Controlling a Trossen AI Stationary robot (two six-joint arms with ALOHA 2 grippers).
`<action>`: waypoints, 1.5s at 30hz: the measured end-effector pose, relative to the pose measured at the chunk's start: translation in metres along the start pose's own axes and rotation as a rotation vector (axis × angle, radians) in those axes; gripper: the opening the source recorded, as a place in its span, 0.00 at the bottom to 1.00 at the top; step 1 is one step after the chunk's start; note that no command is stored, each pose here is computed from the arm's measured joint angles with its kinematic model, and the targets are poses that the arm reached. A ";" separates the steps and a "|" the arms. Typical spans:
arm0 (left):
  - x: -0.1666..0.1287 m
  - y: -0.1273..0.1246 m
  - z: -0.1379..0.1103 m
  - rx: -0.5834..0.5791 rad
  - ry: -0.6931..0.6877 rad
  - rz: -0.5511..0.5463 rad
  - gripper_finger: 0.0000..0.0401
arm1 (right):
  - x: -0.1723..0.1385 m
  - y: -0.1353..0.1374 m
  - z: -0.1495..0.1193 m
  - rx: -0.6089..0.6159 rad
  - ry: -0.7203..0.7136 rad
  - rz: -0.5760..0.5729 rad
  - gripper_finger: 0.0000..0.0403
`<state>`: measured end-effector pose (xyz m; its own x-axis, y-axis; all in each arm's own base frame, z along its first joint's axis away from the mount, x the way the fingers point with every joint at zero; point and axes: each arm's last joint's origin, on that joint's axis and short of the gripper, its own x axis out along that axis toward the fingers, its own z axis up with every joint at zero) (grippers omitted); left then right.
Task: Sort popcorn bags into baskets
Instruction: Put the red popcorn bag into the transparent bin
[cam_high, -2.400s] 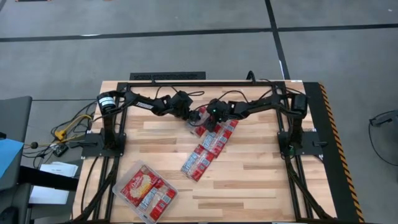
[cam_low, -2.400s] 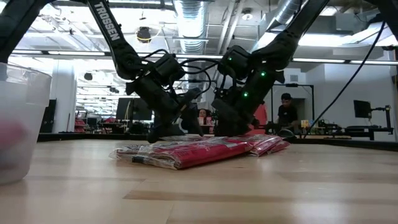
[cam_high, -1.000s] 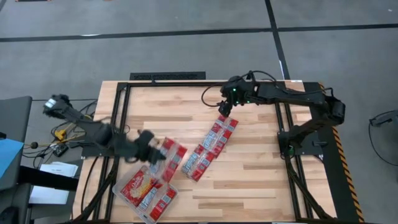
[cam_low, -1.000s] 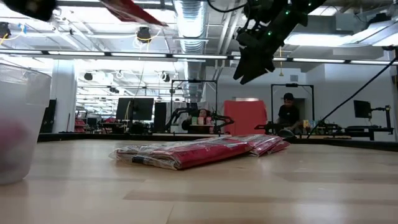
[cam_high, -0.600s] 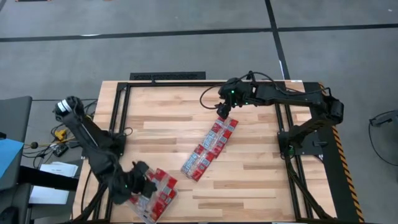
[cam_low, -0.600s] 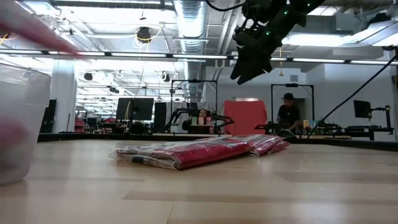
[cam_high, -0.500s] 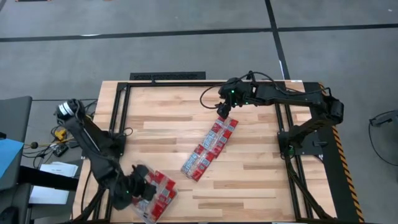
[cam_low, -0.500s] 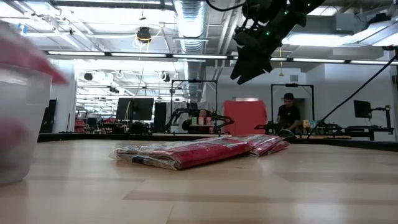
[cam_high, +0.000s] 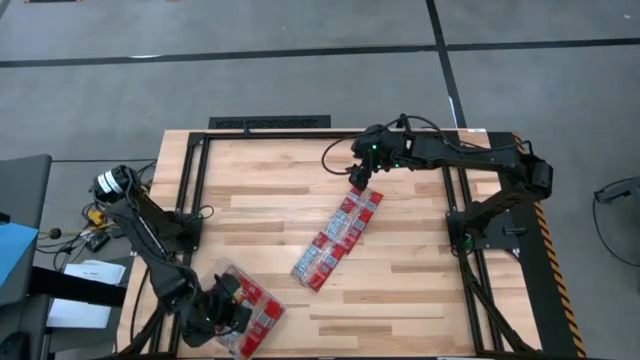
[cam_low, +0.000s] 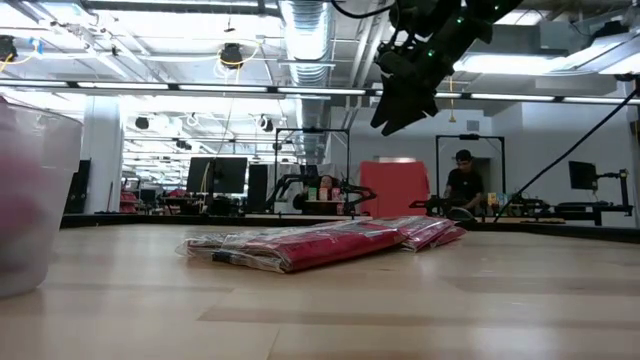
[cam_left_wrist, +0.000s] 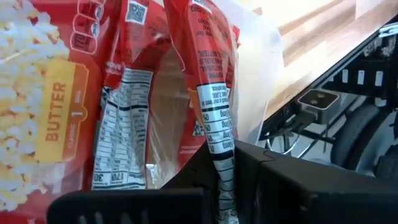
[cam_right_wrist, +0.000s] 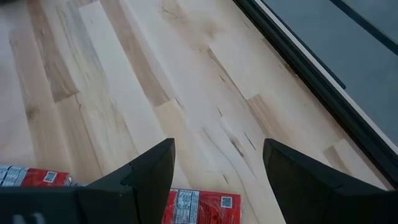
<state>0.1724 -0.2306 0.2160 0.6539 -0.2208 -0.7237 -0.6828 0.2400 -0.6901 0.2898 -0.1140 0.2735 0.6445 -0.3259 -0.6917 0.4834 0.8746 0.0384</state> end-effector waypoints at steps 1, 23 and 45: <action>0.001 0.000 0.001 0.009 -0.004 0.005 0.02 | 0.000 0.000 0.000 0.000 0.000 0.000 0.67; 0.001 -0.007 0.013 -0.022 0.095 0.045 0.52 | 0.000 0.000 0.000 -0.023 0.000 0.000 0.67; -0.080 -0.025 0.114 -0.056 -0.272 -0.107 0.52 | 0.022 0.007 -0.051 0.085 0.158 0.062 0.67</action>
<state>0.1743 -0.1111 0.2913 0.7815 0.0212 -0.6236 -0.6170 0.1743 -0.7674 0.2768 -0.0969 0.2219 0.5770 -0.2055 -0.7905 0.4983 0.8554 0.1413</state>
